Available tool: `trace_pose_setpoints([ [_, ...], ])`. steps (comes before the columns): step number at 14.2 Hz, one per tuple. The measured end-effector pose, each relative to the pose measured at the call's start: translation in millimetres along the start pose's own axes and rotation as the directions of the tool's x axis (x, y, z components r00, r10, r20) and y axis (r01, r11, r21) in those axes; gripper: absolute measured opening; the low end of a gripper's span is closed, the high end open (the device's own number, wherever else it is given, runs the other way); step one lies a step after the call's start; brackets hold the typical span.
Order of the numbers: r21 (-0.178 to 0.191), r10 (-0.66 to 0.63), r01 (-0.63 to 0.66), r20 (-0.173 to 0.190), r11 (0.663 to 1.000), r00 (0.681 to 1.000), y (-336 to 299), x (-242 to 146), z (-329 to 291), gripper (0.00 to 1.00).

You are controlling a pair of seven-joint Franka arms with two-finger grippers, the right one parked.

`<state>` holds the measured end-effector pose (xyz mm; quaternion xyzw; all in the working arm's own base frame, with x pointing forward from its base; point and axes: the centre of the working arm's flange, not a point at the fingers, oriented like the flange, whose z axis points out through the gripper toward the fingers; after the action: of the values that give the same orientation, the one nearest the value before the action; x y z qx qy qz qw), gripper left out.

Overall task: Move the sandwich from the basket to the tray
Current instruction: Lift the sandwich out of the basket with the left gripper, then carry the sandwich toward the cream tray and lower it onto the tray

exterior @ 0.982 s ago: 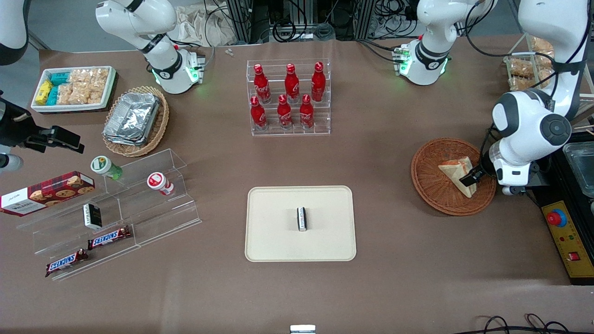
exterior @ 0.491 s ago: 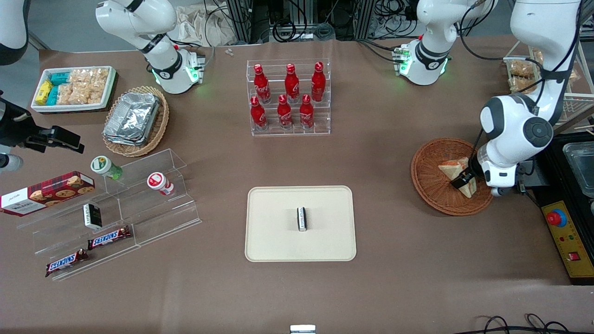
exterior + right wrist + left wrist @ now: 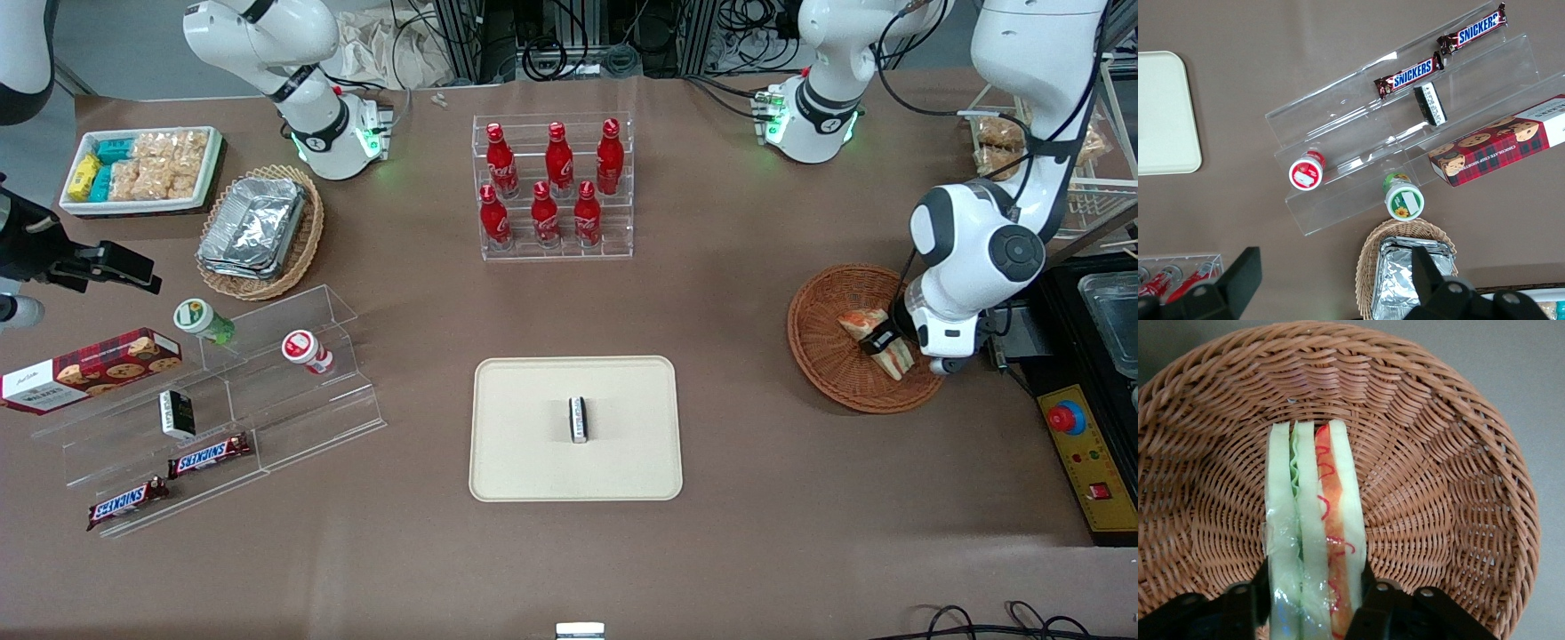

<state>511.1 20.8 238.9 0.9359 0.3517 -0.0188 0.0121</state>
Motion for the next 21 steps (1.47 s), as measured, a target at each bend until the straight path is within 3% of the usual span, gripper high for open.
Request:
trace_pose_setpoints([
  [3,0.003,0.002,-0.002,0.001,1.000,1.000,1.1,0.3,-5.9,0.36],
  [5,0.024,0.010,-0.011,0.019,1.000,1.000,6.7,2.8,-27.3,0.31],
  [7,0.054,0.043,-0.046,0.051,0.997,0.998,22.6,10.8,-77.7,0.20],
  [9,0.064,0.104,-0.108,0.066,0.992,0.992,50.2,16.5,-147.6,0.19],
  [12,0.041,0.246,-0.247,0.024,0.968,0.969,103.9,5.0,-234.5,0.19],
  [15,-0.024,0.383,-0.383,-0.009,0.923,0.924,171.6,-12.2,-271.1,0.19],
  [17,-0.063,0.458,-0.457,0.002,0.887,0.889,221.6,-28.6,-260.3,0.19],
  [19,-0.087,0.523,-0.518,0.035,0.851,0.852,271.5,-50.5,-226.4,0.19],
  [21,-0.079,0.574,-0.570,0.049,0.818,0.817,313.9,-66.7,-178.9,0.19],
])
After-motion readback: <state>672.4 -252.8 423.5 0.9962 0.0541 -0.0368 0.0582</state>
